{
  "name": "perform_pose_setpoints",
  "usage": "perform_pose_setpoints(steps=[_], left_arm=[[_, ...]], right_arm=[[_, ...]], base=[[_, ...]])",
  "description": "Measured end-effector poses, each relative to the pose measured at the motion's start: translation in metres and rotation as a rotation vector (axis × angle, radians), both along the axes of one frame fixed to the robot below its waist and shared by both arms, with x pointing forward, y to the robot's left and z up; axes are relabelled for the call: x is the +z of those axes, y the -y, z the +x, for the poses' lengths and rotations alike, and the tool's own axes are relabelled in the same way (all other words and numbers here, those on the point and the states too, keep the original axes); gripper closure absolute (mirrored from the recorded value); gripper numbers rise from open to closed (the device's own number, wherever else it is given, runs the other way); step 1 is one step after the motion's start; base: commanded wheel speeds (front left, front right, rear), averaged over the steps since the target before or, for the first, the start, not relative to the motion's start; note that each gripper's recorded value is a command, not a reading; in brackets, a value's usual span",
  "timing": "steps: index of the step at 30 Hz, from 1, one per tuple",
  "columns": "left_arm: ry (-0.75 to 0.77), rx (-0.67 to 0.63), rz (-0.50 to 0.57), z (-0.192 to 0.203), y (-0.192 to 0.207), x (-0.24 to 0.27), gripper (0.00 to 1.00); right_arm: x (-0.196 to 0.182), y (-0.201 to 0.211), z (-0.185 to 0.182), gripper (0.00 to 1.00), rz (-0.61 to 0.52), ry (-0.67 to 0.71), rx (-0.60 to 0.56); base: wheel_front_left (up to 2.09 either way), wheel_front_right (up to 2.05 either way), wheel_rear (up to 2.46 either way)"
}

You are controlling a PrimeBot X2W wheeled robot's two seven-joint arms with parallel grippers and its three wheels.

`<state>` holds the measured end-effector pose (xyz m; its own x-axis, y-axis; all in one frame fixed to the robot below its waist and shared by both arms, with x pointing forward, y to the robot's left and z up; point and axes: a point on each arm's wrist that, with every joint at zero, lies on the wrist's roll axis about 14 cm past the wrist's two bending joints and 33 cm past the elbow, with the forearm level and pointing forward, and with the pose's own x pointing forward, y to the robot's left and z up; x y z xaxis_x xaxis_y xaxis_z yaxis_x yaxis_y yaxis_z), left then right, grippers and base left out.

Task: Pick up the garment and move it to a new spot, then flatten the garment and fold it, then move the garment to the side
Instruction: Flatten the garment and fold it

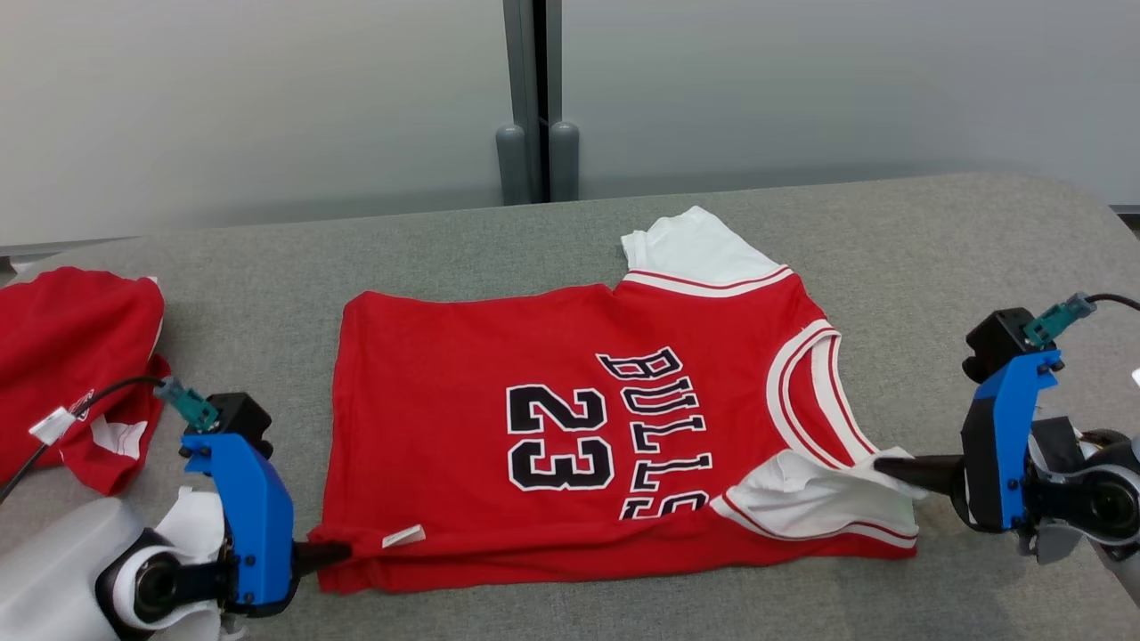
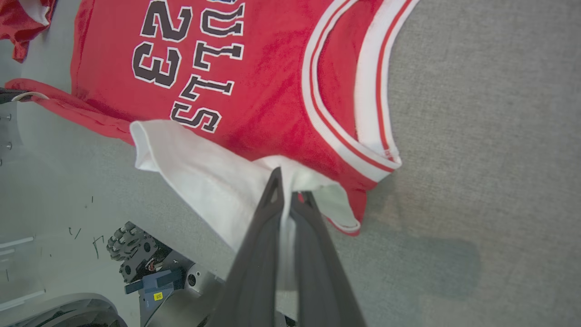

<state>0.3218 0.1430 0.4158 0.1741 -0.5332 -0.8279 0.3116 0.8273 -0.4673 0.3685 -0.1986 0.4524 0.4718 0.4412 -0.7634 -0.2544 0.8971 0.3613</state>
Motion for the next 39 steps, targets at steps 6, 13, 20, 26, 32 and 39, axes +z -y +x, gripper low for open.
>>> perform_pose_setpoints(steps=[6,13,20,26,32,39], left_arm=[[-0.022,0.019,-0.013,0.023,0.006,-0.001,1.0],[-0.032,0.062,-0.028,0.04,0.009,-0.007,0.87],[0.025,0.095,-0.036,0.05,0.008,-0.006,0.0],[0.195,0.145,-0.062,0.067,0.005,0.009,0.0],[0.501,0.212,-0.094,0.09,-0.003,0.037,0.0],[0.859,0.315,-0.057,0.099,-0.019,0.063,0.0]], right_arm=[[-0.008,-0.006,0.031,1.0,-0.031,-0.026,-0.028],[-0.01,-0.008,0.056,0.22,-0.047,0.008,-0.072],[0.004,-0.009,0.076,0.0,-0.031,0.166,-0.133],[0.044,-0.005,0.099,0.0,0.028,0.46,-0.23],[0.072,-0.003,0.099,0.0,0.078,0.733,-0.297],[0.071,0.007,0.078,0.0,0.112,0.9,-0.388]], base=[[0.0,0.0,0.0],[0.0,0.0,0.0],[0.0,0.0,0.0],[0.0,0.0,0.0],[0.0,0.0,0.0],[0.0,0.0,0.0]])
